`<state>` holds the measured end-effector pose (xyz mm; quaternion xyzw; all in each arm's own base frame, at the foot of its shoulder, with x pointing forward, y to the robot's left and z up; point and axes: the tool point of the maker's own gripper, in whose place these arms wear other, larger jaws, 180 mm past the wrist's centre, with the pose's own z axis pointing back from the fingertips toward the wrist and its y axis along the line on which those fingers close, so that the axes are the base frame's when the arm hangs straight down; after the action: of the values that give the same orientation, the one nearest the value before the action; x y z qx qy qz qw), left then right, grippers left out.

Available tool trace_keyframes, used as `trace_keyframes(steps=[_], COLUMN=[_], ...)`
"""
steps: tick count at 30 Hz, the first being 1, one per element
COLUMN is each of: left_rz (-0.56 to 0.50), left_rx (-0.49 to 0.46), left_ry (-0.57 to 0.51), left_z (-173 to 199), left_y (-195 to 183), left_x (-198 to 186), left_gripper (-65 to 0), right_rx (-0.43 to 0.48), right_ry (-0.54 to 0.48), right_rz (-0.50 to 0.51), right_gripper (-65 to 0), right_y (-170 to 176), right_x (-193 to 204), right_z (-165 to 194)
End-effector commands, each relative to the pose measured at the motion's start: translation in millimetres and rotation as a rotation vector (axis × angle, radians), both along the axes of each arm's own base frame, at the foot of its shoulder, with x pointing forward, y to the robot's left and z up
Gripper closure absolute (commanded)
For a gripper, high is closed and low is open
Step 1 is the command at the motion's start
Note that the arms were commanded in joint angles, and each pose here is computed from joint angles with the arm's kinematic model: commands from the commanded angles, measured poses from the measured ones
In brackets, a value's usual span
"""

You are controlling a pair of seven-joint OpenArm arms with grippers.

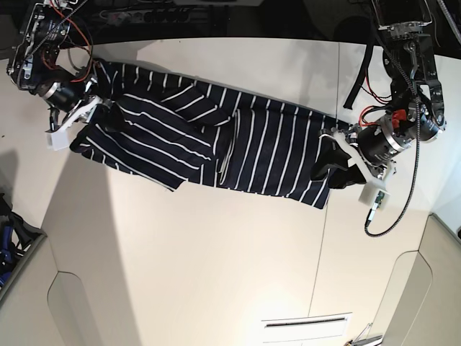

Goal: Fold the T-shirt properly

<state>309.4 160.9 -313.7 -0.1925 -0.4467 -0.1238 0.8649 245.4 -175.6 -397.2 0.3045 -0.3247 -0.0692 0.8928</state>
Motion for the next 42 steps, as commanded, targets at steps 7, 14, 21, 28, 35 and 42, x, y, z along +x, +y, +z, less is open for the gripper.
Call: trace_keyframes(steps=[7, 14, 21, 28, 35, 42], left_rz=[0.015, 0.014, 0.019, 0.027, -0.019, -0.120], left_rx=[0.038, 0.004, -0.087, -0.130, -0.153, -0.176], left_ry=[0.017, 0.072, 0.125, 0.162, 0.173, 0.202], left_z=[4, -15, -30, -41, -44, -48], left_y=[14, 10, -4, -17, -36, -72], left_x=[-1, -25, -51, -65, -68, -78], left_gripper=[-31.6, -31.6, -31.6, -31.6, -31.6, -31.6], right_rx=[-0.150, -0.268, -0.257, -0.231, -0.204, -0.299], right_ry=[-0.127, -0.235, -0.343, -0.337, -0.350, -0.327], right_rz=[-0.098, -0.089, -0.038, 0.120, 0.268, 0.440], right_gripper=[0.0, 0.0, 0.0, 0.0, 0.0, 0.0], right_y=[-87, -131, -112, -36, 61, 135], right_x=[25, 60, 100, 119, 119, 112], right_z=[48, 105, 141, 126, 115, 88])
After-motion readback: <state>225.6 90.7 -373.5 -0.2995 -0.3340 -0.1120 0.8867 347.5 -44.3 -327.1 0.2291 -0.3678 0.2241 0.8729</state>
